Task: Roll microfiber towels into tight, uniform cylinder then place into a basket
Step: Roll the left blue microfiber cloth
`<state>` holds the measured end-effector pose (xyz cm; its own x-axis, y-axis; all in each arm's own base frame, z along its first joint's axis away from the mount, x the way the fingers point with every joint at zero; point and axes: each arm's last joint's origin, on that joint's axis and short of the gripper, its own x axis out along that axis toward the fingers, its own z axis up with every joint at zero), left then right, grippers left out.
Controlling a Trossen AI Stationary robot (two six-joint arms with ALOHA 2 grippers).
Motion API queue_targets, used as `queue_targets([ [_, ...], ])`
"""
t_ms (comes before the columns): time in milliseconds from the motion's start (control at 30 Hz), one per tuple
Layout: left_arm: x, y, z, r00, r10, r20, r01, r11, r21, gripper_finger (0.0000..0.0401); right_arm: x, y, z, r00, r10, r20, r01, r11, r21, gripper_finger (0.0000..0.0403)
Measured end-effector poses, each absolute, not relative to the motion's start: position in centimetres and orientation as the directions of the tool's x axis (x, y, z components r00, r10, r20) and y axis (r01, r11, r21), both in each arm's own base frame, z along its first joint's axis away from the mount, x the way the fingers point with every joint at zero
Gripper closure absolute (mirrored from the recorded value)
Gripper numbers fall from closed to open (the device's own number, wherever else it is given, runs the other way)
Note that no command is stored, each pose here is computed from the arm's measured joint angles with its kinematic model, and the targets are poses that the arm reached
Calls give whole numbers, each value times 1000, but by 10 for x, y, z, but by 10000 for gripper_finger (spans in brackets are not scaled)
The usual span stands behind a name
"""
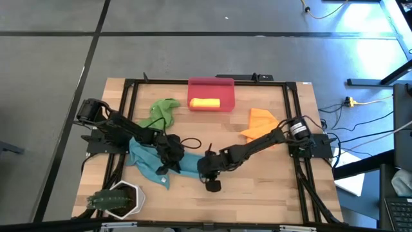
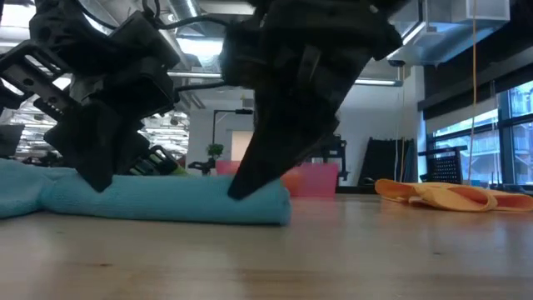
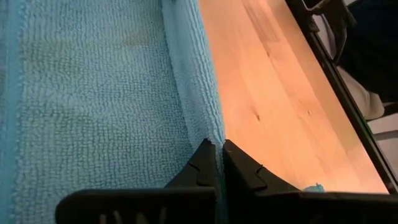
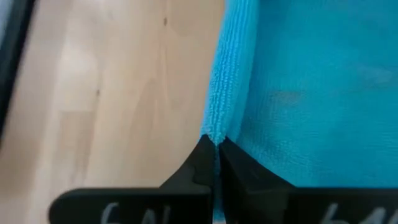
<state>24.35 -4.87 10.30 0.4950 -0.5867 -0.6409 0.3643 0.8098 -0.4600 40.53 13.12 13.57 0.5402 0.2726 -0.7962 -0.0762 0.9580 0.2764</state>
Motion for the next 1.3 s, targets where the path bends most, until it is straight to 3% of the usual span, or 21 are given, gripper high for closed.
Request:
queue_targets([
  [400,251,-32,107,543,-551,-634,342,834,-432,400,372,88,103,682,291,-671,95,875,475,397],
  [600,263,-28,117,545,-548,-635,387,836,-389,361,369,86,100,680,288,-674,126,860,495,397],
  [933,283,-19,145,449,-295,-843,305,938,-166,291,369,83,99,681,260,-684,161,858,487,397],
  [1200,298,-28,175,424,-236,-874,323,942,-97,282,368,81,98,675,245,-696,193,851,488,392],
  [1300,300,-46,180,444,-183,-877,379,925,-1,284,368,80,98,673,230,-703,210,852,479,391],
])
